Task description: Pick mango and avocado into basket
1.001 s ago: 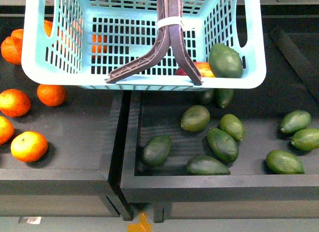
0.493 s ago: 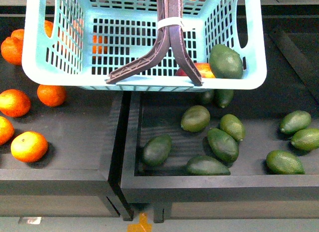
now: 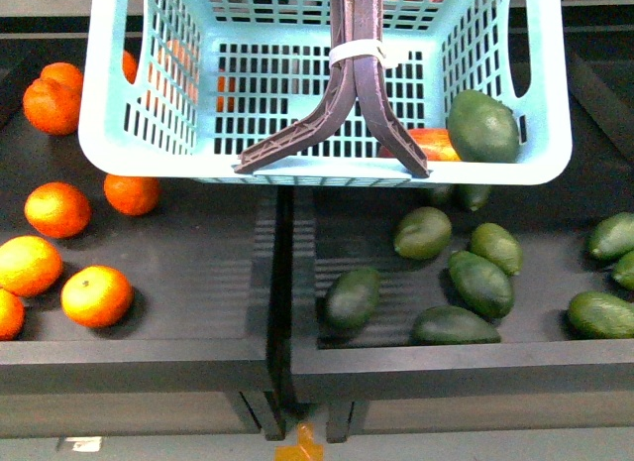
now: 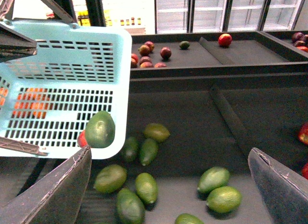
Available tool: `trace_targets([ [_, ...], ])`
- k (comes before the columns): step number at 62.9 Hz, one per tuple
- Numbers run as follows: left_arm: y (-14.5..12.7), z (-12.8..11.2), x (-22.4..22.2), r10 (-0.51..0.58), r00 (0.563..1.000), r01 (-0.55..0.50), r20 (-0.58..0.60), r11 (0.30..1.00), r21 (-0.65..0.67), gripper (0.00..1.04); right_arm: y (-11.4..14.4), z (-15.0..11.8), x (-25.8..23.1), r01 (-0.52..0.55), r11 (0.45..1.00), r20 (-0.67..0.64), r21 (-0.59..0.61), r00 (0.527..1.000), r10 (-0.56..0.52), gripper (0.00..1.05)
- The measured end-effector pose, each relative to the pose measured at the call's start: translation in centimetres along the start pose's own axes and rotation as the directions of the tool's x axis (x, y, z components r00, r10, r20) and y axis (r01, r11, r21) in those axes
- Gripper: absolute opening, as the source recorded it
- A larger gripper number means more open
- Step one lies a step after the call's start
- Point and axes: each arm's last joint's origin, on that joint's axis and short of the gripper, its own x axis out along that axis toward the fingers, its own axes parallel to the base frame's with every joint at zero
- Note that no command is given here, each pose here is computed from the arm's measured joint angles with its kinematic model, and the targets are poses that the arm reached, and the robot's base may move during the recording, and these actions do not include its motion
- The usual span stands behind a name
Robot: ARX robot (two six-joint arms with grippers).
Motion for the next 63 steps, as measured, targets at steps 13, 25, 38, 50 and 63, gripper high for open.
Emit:
trace_targets([
  [13, 0.15, 0.09, -0.14, 0.009, 1.0, -0.009, 0.006, 1.0, -0.004, 0.12, 0.0, -0.02, 0.0, -0.001, 1.0, -0.002, 0.0, 1.0, 0.001, 0.96],
  [25, 0.59, 0.33, -0.52, 0.032, 0.999, -0.032, 0.023, 0.999, -0.008, 0.12, 0.01, 0.01, -0.01, -0.003, 1.0, 0.001, 0.0, 1.0, 0.003, 0.96],
  [38, 0.59, 0.31, -0.52, 0.023, 1.0, -0.023, 0.018, 1.0, -0.006, 0.12, 0.0, -0.01, 0.0, 0.0, 1.0, 0.0, 0.0, 1.0, 0.0, 0.96],
  [50, 0.47, 0.24, -0.42, 0.016, 1.0, -0.016, 0.013, 1.0, -0.009, 0.12, 0.01, -0.01, 0.0, -0.003, 1.0, -0.001, 0.0, 1.0, 0.003, 0.96],
  [63, 0.51, 0.26, -0.42, 0.029, 0.999, -0.029, 0.02, 1.0, -0.008, 0.12, 0.01, -0.01, -0.01, -0.004, 1.0, -0.001, 0.0, 1.0, 0.004, 0.96],
])
